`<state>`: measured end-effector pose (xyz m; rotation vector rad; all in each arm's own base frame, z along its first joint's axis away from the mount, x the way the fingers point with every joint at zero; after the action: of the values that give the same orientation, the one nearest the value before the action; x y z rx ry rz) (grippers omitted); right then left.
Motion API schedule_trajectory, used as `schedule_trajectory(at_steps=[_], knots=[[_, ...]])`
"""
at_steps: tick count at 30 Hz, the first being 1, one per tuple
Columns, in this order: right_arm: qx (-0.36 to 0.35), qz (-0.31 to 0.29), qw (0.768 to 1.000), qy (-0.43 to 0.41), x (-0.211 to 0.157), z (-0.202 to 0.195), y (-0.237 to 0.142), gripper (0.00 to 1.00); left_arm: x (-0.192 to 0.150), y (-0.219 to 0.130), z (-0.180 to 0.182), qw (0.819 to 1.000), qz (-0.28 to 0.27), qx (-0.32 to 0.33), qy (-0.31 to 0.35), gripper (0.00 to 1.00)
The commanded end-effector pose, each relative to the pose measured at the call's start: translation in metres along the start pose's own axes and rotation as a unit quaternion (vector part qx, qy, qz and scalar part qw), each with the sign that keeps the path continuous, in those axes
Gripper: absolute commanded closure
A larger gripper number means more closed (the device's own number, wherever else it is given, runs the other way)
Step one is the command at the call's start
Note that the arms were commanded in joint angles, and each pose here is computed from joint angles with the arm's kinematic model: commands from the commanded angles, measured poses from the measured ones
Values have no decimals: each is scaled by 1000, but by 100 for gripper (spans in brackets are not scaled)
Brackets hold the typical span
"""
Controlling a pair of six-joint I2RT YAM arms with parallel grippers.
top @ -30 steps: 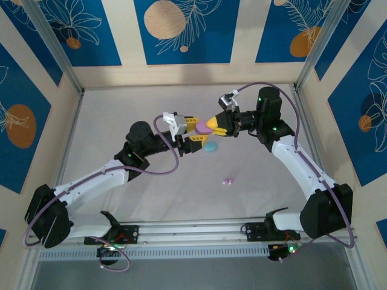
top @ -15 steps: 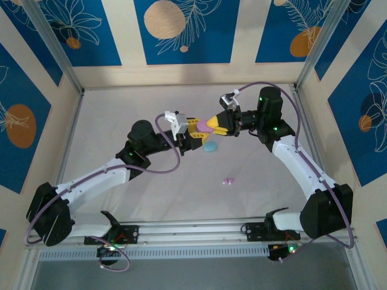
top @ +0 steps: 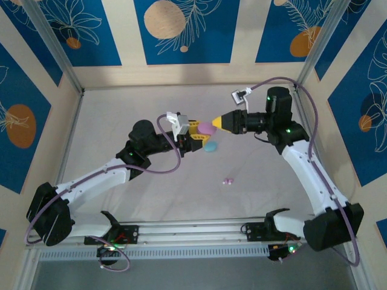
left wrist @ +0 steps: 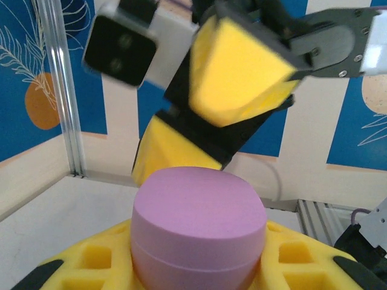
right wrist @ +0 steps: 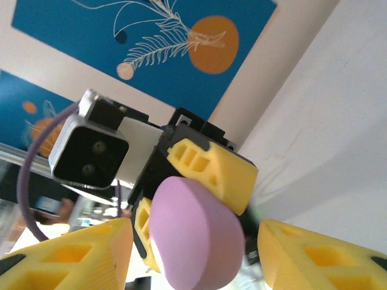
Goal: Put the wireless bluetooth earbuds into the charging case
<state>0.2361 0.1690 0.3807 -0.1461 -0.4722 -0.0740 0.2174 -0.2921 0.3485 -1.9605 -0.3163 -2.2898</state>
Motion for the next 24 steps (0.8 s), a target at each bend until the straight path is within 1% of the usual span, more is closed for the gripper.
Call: schedule_trajectory(at_steps=[1, 2, 4, 6, 7, 9, 14, 17, 21, 24], knots=[[-40, -20, 981, -191, -15, 3, -6, 42, 21, 2, -9, 999, -27, -32, -1, 72], [-42, -22, 971, -234, -19, 2, -6, 42, 21, 2, -9, 999, -27, -34, -5, 72], [-50, -23, 945, -322, -30, 0, -3, 40, 22, 2, -9, 999, -30, -39, -10, 72], [-75, -31, 924, -374, -33, -1, 0, 37, 23, 3, -10, 998, -33, -44, -14, 72], [-84, -31, 918, -386, -34, -2, 2, 36, 23, 3, -10, 998, -34, -46, -16, 72], [-86, -26, 917, -389, -33, 0, 4, 36, 24, 4, -11, 998, -35, -51, -18, 72], [-96, -19, 921, -376, -29, -3, 6, 37, 25, 6, -13, 997, -37, -62, -21, 72], [-107, -31, 925, -364, -25, -5, 4, 37, 25, 7, -15, 997, -37, -69, -22, 72], [-98, -46, 934, -341, -19, -3, -1, 38, 24, 7, -15, 997, -34, -72, -20, 72], [-108, -53, 935, -335, -16, -6, -5, 40, 25, 7, -16, 996, -35, -74, -19, 72]])
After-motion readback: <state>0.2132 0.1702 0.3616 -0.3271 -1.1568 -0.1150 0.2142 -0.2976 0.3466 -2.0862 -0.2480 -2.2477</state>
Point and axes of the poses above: each hand's point on the last joint's axis, 136 mm out from that joint toward the fingers, its own y axis out along the fingers, its own z axis along the line the jaws close on, x = y × z, the point moved 6 cm from there along -y, back along the fingers, and after that the axes turned 10 degrees about y, right-handed, at the moved point
